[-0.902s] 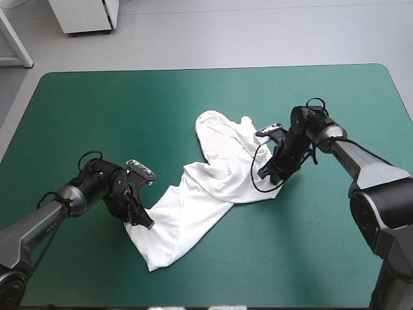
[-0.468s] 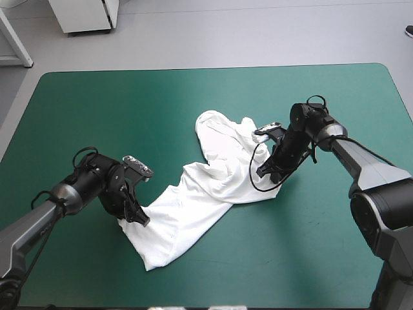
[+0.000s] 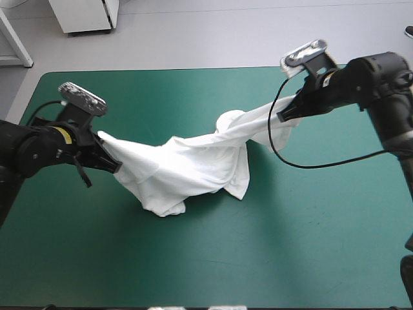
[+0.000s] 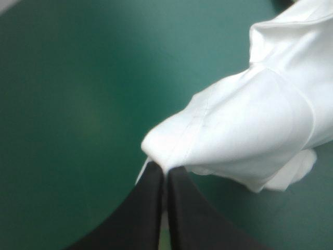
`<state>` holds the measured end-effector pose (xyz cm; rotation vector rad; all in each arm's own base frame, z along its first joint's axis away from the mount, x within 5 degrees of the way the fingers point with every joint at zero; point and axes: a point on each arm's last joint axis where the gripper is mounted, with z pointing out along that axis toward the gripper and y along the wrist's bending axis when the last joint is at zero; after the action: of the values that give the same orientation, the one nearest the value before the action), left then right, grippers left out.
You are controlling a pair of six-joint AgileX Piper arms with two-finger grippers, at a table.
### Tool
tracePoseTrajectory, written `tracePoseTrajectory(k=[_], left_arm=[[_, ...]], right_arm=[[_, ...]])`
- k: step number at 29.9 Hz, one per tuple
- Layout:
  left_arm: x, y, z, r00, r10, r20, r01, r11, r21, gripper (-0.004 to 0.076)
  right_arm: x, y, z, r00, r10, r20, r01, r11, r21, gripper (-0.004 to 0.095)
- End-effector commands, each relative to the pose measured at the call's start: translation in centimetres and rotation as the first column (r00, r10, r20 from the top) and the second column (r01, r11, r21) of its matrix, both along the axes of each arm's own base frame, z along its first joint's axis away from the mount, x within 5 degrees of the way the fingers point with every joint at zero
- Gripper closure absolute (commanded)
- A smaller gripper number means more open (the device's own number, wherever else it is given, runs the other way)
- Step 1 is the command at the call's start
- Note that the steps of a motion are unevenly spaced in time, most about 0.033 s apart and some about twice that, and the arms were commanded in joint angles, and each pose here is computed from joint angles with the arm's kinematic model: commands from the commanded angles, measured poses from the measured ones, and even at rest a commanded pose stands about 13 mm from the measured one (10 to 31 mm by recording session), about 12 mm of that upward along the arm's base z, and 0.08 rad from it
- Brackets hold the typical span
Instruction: Fold the cloth
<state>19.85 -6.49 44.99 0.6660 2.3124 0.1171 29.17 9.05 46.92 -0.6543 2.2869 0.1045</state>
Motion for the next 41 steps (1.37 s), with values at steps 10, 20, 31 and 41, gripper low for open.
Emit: tracePoseTrajectory(k=[10,20,31,41], left_arm=[[-6.9,3.1,13.1,0.879,0.071,0.471,0.019,0.983,-0.183,0.0733],[-12.0,4.5,19.3,0.641,0.101,0.761,0.174,0.946,-0.272,0.0733],[-16.2,5.4,22.6,0.436,0.144,0.888,0.331,0.892,-0.308,0.0733],[-11.9,3.3,21.2,0.600,0.082,0.796,0.308,0.894,-0.324,0.0733]], right_arm=[[-14.6,-4.3,16.8,0.740,-0.116,0.662,-0.056,0.971,0.233,0.0925],[-21.4,-5.6,20.2,0.509,-0.145,0.848,-0.210,0.935,0.286,0.0925],[-23.8,-5.6,21.6,0.417,-0.162,0.894,-0.320,0.895,0.312,0.0925],[-20.9,-4.7,18.9,0.604,-0.090,0.792,-0.259,0.918,0.302,0.0925]])
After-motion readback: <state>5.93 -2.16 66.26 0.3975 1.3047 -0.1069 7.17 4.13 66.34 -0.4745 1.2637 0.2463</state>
